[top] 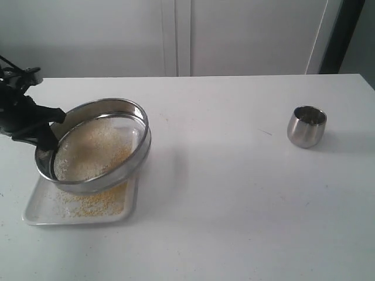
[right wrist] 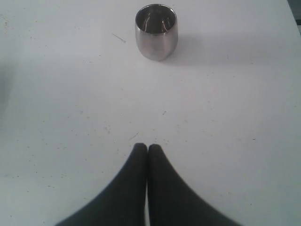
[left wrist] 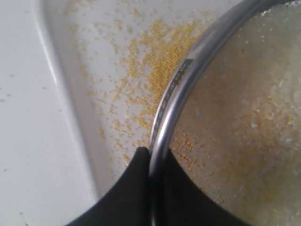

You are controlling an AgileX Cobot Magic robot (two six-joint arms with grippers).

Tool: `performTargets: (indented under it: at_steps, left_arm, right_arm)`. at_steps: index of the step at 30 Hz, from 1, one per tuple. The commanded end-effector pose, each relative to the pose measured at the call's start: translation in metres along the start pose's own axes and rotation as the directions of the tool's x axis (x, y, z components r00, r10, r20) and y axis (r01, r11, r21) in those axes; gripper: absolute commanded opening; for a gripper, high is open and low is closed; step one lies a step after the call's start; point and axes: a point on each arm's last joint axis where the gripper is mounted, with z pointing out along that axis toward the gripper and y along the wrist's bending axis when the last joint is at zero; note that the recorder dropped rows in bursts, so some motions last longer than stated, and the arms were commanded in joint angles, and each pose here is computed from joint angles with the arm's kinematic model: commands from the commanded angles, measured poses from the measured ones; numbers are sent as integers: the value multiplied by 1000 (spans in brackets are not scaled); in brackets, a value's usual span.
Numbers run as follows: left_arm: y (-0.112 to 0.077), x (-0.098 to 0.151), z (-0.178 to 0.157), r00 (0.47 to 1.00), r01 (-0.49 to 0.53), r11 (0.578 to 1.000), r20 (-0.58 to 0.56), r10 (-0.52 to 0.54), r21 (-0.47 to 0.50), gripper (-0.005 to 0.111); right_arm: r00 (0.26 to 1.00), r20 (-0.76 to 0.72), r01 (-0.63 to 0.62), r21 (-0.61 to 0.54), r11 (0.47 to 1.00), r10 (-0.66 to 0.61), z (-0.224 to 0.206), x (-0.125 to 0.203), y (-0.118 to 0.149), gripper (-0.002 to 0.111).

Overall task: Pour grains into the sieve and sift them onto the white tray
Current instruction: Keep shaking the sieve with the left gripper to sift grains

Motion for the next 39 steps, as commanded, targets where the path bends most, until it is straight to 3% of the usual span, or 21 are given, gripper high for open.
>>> performTargets:
  at_steps: [1,3,5,8,10,13,15,17,20,22,23,24,25,26,28,29,30,32,35,37,39]
  left_arm:
    - [1,3,-8,989,146,988,-18,-145,45,0]
    - [-15,6,-7,999,-9,998,-40,11,59,0]
    - [-17,2,-4,998,-53,999,34,53,-12,0]
    - [0,-2,-4,987,130,989,102,-123,-72,0]
    - [-2,4,-3,974,225,974,24,-225,-18,0]
    - [-31,13,-3,997,-32,998,-69,36,54,0]
    - [-31,12,-3,991,-134,991,-22,134,-23,0]
    - [-14,6,-4,999,13,991,48,-7,-131,0]
    - [-5,10,-5,982,191,975,24,-190,-116,0]
    - [-28,16,-8,998,-43,999,-53,41,-24,0]
    - [-26,12,-6,990,-137,988,13,138,-78,0]
    - [-17,9,-6,996,-56,991,60,64,-123,0]
    - [1,7,-5,975,212,971,88,-203,-113,0]
    - [-1,10,-5,964,264,962,45,-262,-73,0]
    - [-24,19,-3,998,6,1000,-59,-5,24,0]
    - [-25,15,-1,997,-80,996,-5,80,-26,0]
    - [-11,9,0,998,7,993,56,-1,-114,0]
    - [2,12,-3,975,219,967,57,-213,-127,0]
    - [-22,18,-4,995,-100,989,-41,96,-109,0]
    - [-5,11,-6,997,61,968,56,-49,-242,0]
    - [-5,14,-7,982,188,956,27,-187,-225,0]
  right_arm:
    - [1000,8,2,-2,1000,-2,-1,1,0,0]
    - [1000,8,-17,-2,1000,17,-1,1,0,0]
    - [1000,8,-21,-2,1000,21,-1,1,0,0]
    - [1000,8,-21,-2,1000,21,-1,1,0,0]
    - [1000,8,-21,-2,1000,21,-1,1,0,0]
    - [1000,8,-21,-2,1000,21,-1,1,0,0]
    - [1000,8,-21,-2,1000,21,-1,1,0,0]
    - [1000,8,-21,-2,1000,21,-1,1,0,0]
    - [1000,8,-21,-2,1000,21,-1,1,0,0]
    - [1000,8,-21,-2,1000,21,-1,1,0,0]
    - [1000,8,-21,-2,1000,21,-1,1,0,0]
    - [1000,8,-21,-2,1000,21,-1,1,0,0]
    - [1000,8,-21,-2,1000,21,-1,1,0,0]
    - [1000,8,-21,-2,1000,21,-1,1,0,0]
    - [1000,8,-21,-2,1000,21,-1,1,0,0]
    - [1000,8,-21,-2,1000,21,-1,1,0,0]
    - [1000,10,-21,-2,1000,21,-1,0,0,0]
    - [1000,10,-21,-2,1000,21,-1,0,0,0]
    - [1000,10,-21,-2,1000,21,-1,0,0,0]
    - [1000,10,-21,-2,1000,21,-1,0,0,0]
    - [1000,10,-21,-2,1000,21,-1,0,0,0]
